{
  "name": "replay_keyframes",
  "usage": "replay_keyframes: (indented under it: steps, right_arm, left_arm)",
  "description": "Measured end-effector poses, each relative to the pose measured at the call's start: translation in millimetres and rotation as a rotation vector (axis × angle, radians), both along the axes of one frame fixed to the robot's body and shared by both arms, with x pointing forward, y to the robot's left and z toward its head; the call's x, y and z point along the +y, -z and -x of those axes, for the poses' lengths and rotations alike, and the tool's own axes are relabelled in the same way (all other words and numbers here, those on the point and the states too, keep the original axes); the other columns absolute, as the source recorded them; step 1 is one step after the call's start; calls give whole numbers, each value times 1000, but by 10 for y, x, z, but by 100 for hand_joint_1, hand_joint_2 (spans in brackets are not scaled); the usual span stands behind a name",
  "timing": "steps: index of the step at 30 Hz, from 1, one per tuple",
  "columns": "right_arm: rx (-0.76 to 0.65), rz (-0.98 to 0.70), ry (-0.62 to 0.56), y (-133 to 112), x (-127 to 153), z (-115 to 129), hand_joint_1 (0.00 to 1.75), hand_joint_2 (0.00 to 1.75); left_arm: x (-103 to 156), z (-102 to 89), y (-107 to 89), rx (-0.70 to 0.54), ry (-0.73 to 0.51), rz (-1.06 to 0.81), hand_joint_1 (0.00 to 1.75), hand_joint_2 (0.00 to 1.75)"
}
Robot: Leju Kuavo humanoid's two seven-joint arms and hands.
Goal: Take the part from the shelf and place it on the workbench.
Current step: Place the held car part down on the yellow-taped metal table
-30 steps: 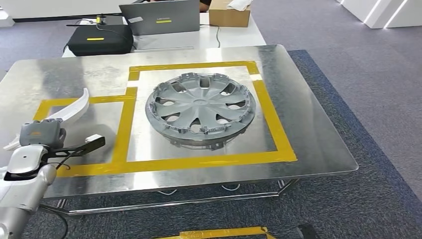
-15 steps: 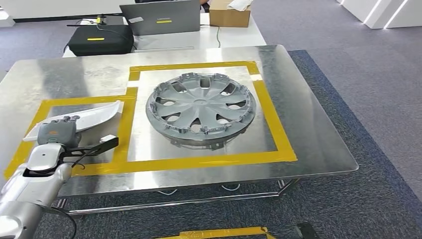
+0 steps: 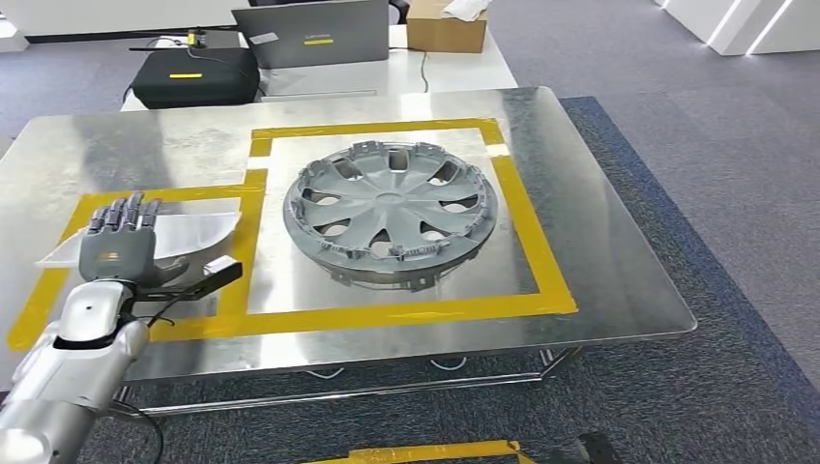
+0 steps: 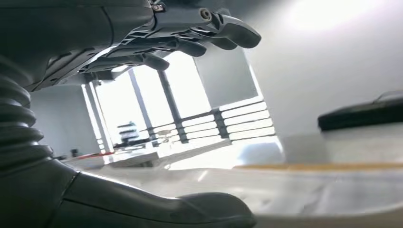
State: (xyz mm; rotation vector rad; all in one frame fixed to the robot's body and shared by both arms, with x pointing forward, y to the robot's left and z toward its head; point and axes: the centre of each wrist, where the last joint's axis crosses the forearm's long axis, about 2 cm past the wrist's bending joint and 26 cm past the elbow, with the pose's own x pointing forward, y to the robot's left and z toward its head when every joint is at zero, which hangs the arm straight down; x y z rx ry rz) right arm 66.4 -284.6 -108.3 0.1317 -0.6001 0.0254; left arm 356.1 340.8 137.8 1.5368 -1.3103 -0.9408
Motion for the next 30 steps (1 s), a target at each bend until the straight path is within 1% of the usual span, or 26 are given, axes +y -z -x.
replay_keyframes:
  steps: [3, 7, 9, 13, 16, 18, 20, 23, 26, 30]
  right_arm:
    - [-2, 4, 17, 7, -2, 47, 0, 0]
    - [4, 10, 36, 20, -3, 140, 0, 0]
    - [6, 13, 41, 25, -1, 172, 0, 0]
    - [9, 20, 46, 30, -3, 218, 0, 0]
    - [7, 23, 51, 30, -5, 214, 0, 0]
    - [8, 24, 56, 31, -4, 221, 0, 0]
    - [7, 25, 69, 32, -6, 228, 0, 0]
    - [4, 21, 90, 32, 12, 233, 0, 0]
    - [7, 22, 105, 34, 17, 254, 0, 0]
    - [18, 27, 122, 40, 12, 303, 0, 0]
  left_arm:
    - [-306, 275, -68, -151, 110, -14, 0, 0]
    - [-805, 824, -218, -386, 279, 19, 0, 0]
    - [-992, 1070, -323, -481, 361, 73, 0, 0]
    - [-1246, 1464, -570, -645, 588, 290, 0, 0]
    - [-1366, 1658, -672, -720, 687, 359, 0, 0]
    - [-1404, 1771, -691, -756, 726, 398, 0, 0]
    - [-1391, 1878, -689, -801, 723, 493, 0, 0]
    - [-1275, 1997, -678, -888, 634, 671, 0, 0]
    - [-1062, 2108, -630, -944, 484, 777, 0, 0]
    - [-641, 2323, -436, -971, 231, 842, 0, 0]
